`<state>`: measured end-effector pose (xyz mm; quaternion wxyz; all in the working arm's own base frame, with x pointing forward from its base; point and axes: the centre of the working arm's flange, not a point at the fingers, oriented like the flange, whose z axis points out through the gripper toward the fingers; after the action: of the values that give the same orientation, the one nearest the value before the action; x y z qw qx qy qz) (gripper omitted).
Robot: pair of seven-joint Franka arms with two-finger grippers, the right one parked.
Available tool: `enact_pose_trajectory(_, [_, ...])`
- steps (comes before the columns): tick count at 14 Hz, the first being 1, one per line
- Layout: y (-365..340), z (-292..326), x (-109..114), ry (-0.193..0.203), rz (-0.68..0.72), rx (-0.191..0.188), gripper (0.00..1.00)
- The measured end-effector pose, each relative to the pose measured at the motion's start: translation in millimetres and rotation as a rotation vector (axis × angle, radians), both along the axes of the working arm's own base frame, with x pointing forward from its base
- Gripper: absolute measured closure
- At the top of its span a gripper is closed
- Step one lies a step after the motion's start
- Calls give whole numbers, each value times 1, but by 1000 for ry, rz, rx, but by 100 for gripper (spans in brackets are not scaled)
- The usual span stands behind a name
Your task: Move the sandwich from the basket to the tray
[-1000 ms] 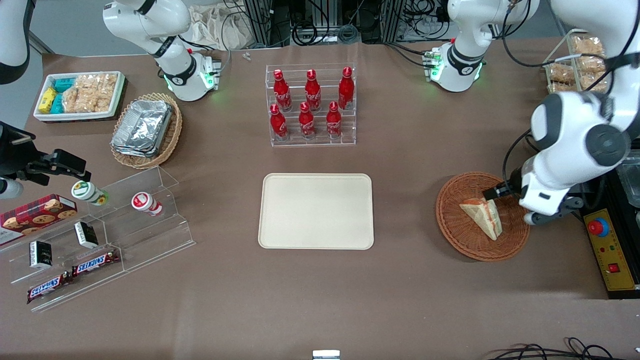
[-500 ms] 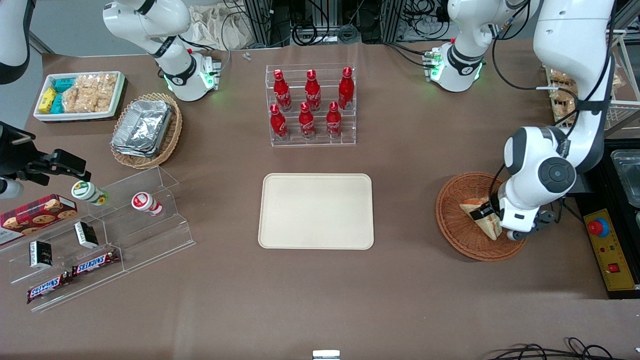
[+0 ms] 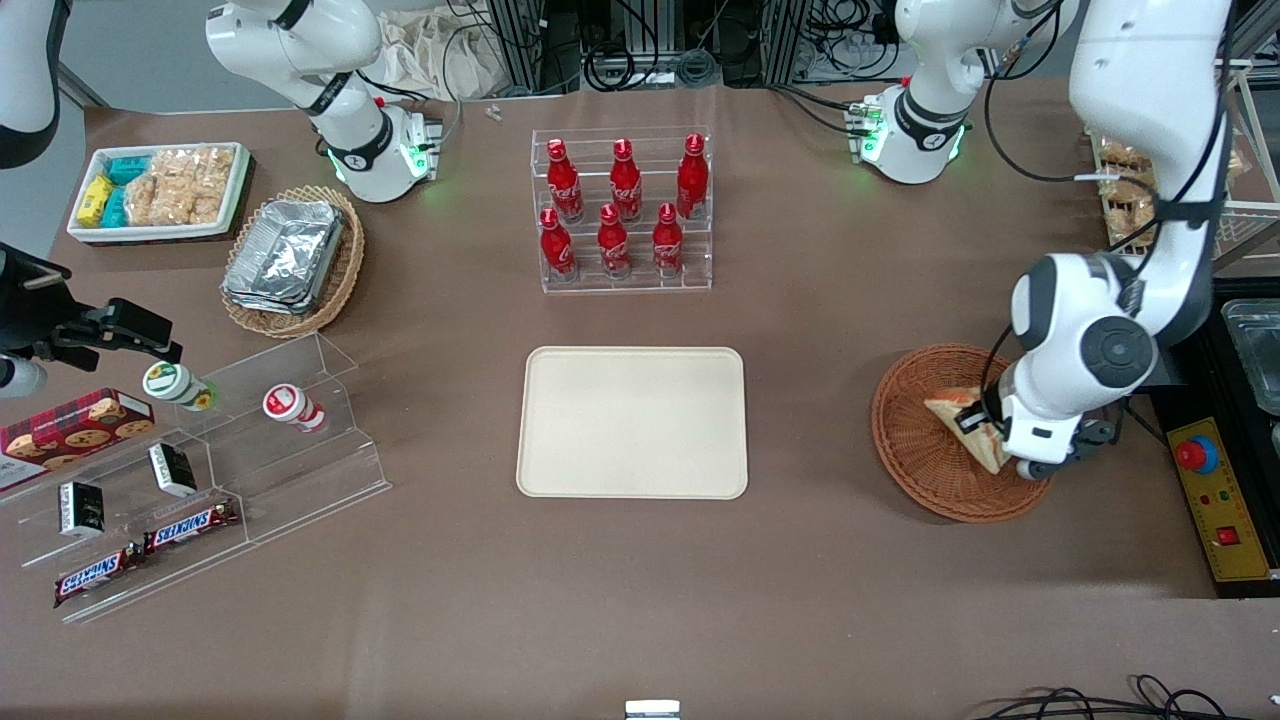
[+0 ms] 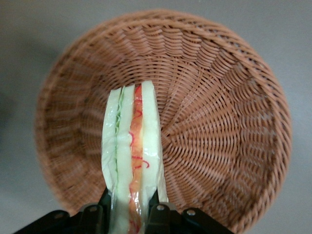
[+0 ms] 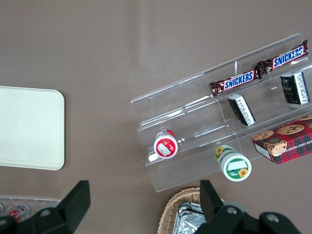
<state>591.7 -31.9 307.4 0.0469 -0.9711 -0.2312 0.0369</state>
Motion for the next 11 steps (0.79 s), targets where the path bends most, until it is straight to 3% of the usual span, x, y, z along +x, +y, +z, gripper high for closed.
enact_pose_trajectory(3, [-55,84,-14,-35,-121,-82,75])
enact_pose_trajectory(5, [-132,99,-33,-51,-243,-128,84])
enact_pose_trajectory(7, [-204,83,-48,-52,-345,-191,84])
enact_pose_trajectory(9, [-261,53,-52,-88,-417,-262,84])
enact_pose_trajectory(11, [-304,15,-57,-116,-486,-297,84])
